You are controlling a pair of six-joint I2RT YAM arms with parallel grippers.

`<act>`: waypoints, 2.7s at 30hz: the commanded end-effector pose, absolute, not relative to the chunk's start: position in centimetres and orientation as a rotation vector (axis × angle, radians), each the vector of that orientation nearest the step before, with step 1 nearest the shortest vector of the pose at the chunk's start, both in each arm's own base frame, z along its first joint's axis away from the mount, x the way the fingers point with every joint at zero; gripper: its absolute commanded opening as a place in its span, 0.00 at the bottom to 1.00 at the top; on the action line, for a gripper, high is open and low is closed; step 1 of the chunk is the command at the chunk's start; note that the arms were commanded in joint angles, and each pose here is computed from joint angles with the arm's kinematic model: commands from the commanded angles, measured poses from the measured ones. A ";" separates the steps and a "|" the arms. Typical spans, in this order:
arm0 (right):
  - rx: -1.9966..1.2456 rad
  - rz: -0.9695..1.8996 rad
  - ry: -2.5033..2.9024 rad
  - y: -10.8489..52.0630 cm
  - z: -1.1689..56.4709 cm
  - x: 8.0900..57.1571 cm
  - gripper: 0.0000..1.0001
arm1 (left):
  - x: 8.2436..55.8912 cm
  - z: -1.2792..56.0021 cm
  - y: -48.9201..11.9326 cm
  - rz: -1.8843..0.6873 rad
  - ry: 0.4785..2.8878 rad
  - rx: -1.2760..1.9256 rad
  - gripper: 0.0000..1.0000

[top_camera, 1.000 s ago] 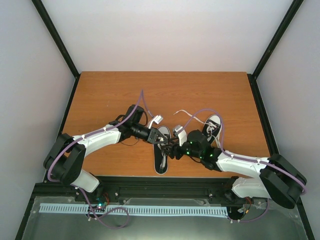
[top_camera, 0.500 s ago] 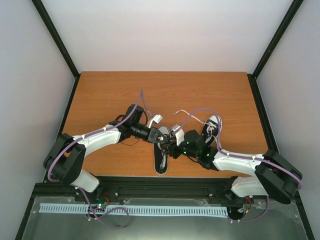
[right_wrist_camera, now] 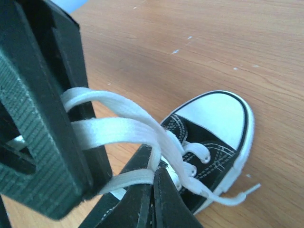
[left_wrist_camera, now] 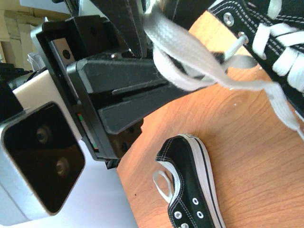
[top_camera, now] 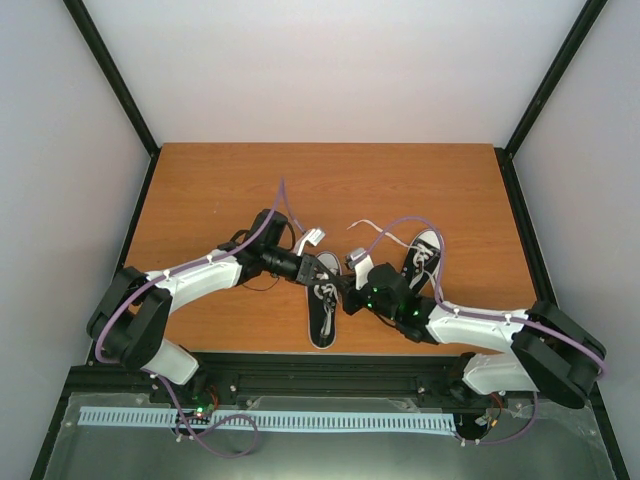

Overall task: Tie the shoes
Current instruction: Cross the shoelace with the shoelace.

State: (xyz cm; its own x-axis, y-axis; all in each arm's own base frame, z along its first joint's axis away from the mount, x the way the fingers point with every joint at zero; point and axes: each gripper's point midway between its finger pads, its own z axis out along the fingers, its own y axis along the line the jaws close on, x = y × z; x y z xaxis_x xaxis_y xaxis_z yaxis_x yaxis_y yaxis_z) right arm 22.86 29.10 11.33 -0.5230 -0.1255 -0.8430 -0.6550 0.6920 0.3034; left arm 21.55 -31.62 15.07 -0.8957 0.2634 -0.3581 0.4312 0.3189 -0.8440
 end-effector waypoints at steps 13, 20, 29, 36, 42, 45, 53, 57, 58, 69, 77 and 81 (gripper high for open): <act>-0.430 0.722 2.103 26.9 9.7 23.5 0.03 | 24.8 14.0 -31.1 -1.360 2.462 0.559 0.17; -0.394 0.705 2.152 27.2 8.5 24.1 0.03 | 25.6 13.7 -30.4 -1.262 2.469 0.538 0.32; -0.353 0.746 2.153 27.1 8.7 24.4 0.03 | 26.2 15.3 -28.4 -1.073 2.402 0.558 0.55; -0.375 0.775 2.138 27.1 8.8 24.0 0.03 | 25.3 15.3 -30.6 -1.274 2.381 0.617 0.64; -0.409 0.815 2.118 27.5 9.1 23.6 0.03 | 25.8 14.9 -31.4 -1.296 2.376 0.666 0.67; -0.418 0.817 2.114 27.6 9.2 23.5 0.03 | 26.0 14.5 -32.2 -1.364 2.375 0.643 0.66; -0.417 0.813 2.119 27.5 9.1 23.5 0.03 | 26.0 14.4 -32.6 -1.401 2.381 0.637 0.39; -0.417 0.815 2.116 27.5 9.1 23.5 0.03 | 25.8 13.8 -32.6 -1.423 2.394 0.623 0.28; -0.418 0.815 2.117 27.5 9.1 23.5 0.03 | 25.8 13.8 -32.6 -1.427 2.397 0.619 0.25; -0.426 0.800 2.117 26.7 8.9 23.0 0.03 | 25.8 13.5 -32.9 -1.466 2.393 0.596 0.01; -0.429 0.790 2.110 26.1 9.0 22.6 0.03 | 25.5 13.3 -33.1 -1.502 2.407 0.602 0.21; -0.446 0.789 2.089 26.2 9.5 22.6 0.03 | 25.6 12.9 -33.5 -1.533 2.422 0.601 0.32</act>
State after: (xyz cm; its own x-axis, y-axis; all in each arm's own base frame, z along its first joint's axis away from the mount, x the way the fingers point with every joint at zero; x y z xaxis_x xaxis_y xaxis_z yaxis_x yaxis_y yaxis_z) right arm 22.22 26.59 8.83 -0.6213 -0.0374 -0.7827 -0.5494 0.7330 0.4011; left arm 25.39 -32.70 12.59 -0.8952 0.2124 -0.3918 0.4456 0.4130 -0.7943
